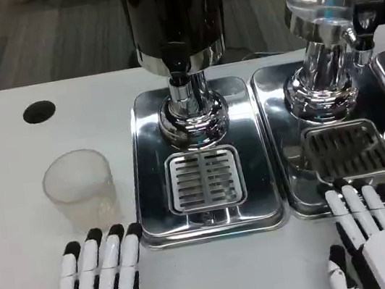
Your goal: Grasp the cup under the faucet to collect the drink, then remove the cup.
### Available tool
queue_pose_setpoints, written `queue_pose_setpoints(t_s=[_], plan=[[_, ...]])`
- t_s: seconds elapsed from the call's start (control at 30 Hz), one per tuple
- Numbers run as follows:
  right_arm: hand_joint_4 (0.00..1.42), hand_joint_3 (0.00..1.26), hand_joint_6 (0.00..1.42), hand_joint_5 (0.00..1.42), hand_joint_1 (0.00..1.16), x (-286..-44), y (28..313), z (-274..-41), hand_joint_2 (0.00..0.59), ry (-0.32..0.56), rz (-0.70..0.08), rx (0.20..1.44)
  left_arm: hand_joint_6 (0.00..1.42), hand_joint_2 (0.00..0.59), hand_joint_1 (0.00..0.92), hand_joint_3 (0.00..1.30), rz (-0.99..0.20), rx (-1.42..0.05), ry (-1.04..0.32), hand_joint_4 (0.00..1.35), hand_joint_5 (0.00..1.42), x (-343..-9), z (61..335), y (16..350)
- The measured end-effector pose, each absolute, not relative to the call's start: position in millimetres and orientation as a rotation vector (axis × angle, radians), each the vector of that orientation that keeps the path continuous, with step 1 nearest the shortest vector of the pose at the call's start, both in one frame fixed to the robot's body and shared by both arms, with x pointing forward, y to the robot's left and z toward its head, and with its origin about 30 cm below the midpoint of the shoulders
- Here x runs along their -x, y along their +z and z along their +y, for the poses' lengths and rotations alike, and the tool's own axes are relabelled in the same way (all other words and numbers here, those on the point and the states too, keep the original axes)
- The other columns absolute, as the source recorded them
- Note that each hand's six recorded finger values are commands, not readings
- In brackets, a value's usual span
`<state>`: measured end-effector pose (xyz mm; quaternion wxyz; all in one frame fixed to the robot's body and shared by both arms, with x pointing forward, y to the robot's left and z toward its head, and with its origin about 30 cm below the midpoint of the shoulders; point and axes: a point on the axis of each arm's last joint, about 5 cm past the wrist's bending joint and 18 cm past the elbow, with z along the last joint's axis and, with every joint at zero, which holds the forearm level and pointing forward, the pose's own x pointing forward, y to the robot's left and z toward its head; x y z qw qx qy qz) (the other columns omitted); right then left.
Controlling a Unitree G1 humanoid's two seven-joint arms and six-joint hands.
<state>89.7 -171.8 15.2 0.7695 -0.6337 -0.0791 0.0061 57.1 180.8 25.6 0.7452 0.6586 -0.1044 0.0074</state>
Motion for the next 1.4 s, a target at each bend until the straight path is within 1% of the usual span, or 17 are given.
queue_pose_setpoints(t_s=[0.03,0.07,0.1,0.2,0.27,0.33,0.43,0.47,0.63,0.8,0.9,1.07,1.2,1.4], plan=[[0.00,0.02,0.00,0.00,0.00,-90,16,-172,0.585,0.007,-0.176,1.372,0.00,0.090,0.000,0.00,-0.230,-1.438,0.029,0.00,0.00,-58,181,27],[0.00,0.02,0.00,0.00,0.00,-90,18,-172,0.583,-0.002,-0.177,1.372,0.00,0.056,0.000,0.00,-0.233,-1.416,0.075,0.00,0.00,-61,182,33],[0.00,0.02,0.00,0.00,0.00,-90,18,-173,0.581,-0.005,-0.176,1.374,0.00,0.040,0.000,0.00,-0.237,-1.401,0.109,0.00,0.00,-64,183,36],[0.00,0.02,0.00,0.00,0.00,-90,18,-174,0.577,-0.009,-0.171,1.376,0.00,0.034,0.000,0.00,-0.237,-1.302,0.194,0.00,0.00,-72,188,48],[0.00,0.02,0.00,0.00,0.00,-89,18,-174,0.575,-0.007,-0.168,1.376,0.01,0.021,0.000,0.00,-0.262,-1.231,0.283,0.00,0.03,-83,198,63],[0.00,0.02,0.00,0.00,0.00,-89,18,-174,0.574,-0.006,-0.168,1.376,0.03,0.015,0.000,0.00,-0.264,-1.205,0.307,0.00,0.04,-89,202,69],[0.00,0.02,0.00,0.00,0.00,-89,18,-174,0.573,-0.004,-0.165,1.374,0.04,0.016,0.000,0.00,-0.205,-1.157,0.345,0.00,0.05,-99,211,76],[0.00,0.02,0.00,0.00,0.00,-88,18,-175,0.573,-0.004,-0.163,1.373,0.05,0.015,0.000,0.00,-0.201,-1.160,0.354,0.00,0.05,-100,213,78],[0.00,0.02,0.00,0.00,0.00,-87,17,-176,0.575,-0.009,-0.149,1.362,0.06,0.003,0.000,0.00,-0.125,-1.166,0.346,0.00,0.07,-119,222,85],[0.00,0.03,0.00,0.00,0.00,-83,17,-175,0.586,-0.003,-0.139,1.356,0.07,0.000,0.000,0.00,-0.051,-1.239,0.274,0.00,0.07,-142,226,90],[0.00,0.03,0.00,0.00,0.00,-83,17,-174,0.586,-0.004,-0.143,1.351,0.07,0.001,0.000,0.00,-0.010,-1.241,0.241,0.00,0.07,-155,226,91],[0.00,0.04,0.00,0.00,0.01,-80,19,-173,0.581,-0.005,-0.142,1.341,0.07,0.000,0.000,0.00,0.018,-1.245,0.199,0.00,0.07,-163,223,91],[0.00,0.04,0.00,0.00,0.01,-76,19,-174,0.578,-0.002,-0.131,1.331,0.08,0.004,0.000,0.00,0.065,-1.246,0.167,0.00,0.08,-171,221,93],[0.00,0.05,0.00,0.00,0.01,-75,19,-176,0.575,-0.005,-0.123,1.326,0.12,0.001,0.000,0.00,0.095,-1.243,0.158,0.00,0.11,-187,219,101]])
